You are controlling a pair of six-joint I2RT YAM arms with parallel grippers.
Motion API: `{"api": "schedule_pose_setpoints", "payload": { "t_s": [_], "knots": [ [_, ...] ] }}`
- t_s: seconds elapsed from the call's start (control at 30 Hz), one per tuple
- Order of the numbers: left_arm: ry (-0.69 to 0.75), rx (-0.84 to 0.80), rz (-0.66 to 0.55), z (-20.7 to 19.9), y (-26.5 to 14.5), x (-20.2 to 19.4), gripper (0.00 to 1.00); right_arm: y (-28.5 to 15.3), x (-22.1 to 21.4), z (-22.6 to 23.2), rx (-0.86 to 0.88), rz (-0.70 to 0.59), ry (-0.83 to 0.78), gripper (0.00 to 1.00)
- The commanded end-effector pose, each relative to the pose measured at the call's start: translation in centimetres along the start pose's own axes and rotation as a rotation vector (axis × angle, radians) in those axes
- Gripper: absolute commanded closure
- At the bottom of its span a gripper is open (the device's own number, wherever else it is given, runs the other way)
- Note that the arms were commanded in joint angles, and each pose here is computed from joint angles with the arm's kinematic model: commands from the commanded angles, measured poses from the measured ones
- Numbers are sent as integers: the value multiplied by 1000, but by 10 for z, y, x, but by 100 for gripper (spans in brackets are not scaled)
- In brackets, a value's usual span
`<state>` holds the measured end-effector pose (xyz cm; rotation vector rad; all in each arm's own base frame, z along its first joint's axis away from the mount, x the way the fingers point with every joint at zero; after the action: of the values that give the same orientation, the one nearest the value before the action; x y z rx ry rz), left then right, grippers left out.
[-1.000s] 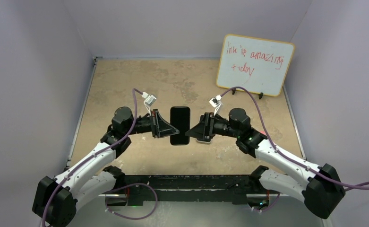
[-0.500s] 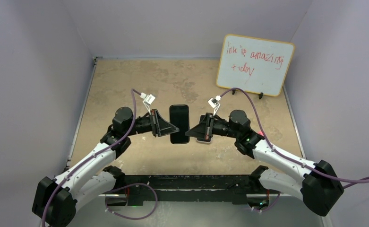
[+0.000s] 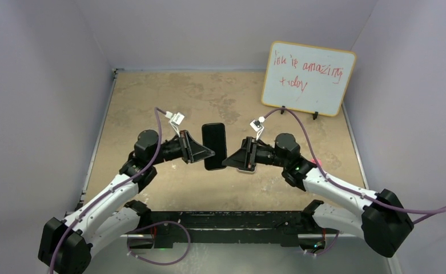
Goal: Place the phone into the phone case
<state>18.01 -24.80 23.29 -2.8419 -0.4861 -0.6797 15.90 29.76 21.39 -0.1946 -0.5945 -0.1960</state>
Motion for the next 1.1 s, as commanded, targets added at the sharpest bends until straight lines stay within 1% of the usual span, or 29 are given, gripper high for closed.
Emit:
{"api": "schedule_pose_setpoints", "payload": {
  "t_s": [0.0, 0.1, 0.23, 0.37, 0.57, 0.6, 0.63, 0.77, 0.83, 0.97, 1.03, 1.07],
  "knots": [
    [90, -77, -152, -28, -4, 30, 100, 0, -8, 12, 73, 30, 1, 48],
    [96, -84, -176, -29, -5, 33, 100, 1, -13, 13, 95, 39, 20, 46],
    [91, -103, -191, -29, -5, 33, 100, 4, -13, 19, 127, 35, 36, 50],
    [75, -110, -177, -25, -3, 29, 100, 6, -7, 22, 137, 9, 36, 57],
    [60, -111, -176, -23, -4, 27, 100, 7, 1, 24, 128, -24, 28, 59],
    [61, -114, -177, -24, -4, 27, 100, 7, 2, 25, 131, -24, 28, 62],
    [64, -113, -176, -23, -4, 26, 100, 7, 3, 27, 134, -25, 30, 68],
    [98, -63, -177, -12, -3, 27, 100, 5, 7, 31, 138, -49, 48, 92],
    [109, -20, -172, -3, -3, 25, 100, 3, 9, 32, 139, -66, 77, 99],
    [113, 1, -169, 5, -3, 22, 100, 3, 15, 32, 120, -99, 120, 100],
    [98, -17, -167, 3, -3, 22, 100, 4, 13, 29, 110, -92, 120, 100],
    [79, -30, -166, 0, -3, 21, 100, 5, 11, 25, 97, -84, 120, 95]
  ]
}}
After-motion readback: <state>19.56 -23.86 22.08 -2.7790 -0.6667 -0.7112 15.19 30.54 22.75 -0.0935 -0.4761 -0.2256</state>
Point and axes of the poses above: each gripper's point midway between its finger pads, its own y axis out along the fingers, its own z axis along the line the jaws close on, x = y × z, the point moved 1 cm from there along -y, back along the fingers, and after that the axes turned 8 degrees about -y, right-handed, at the moved point
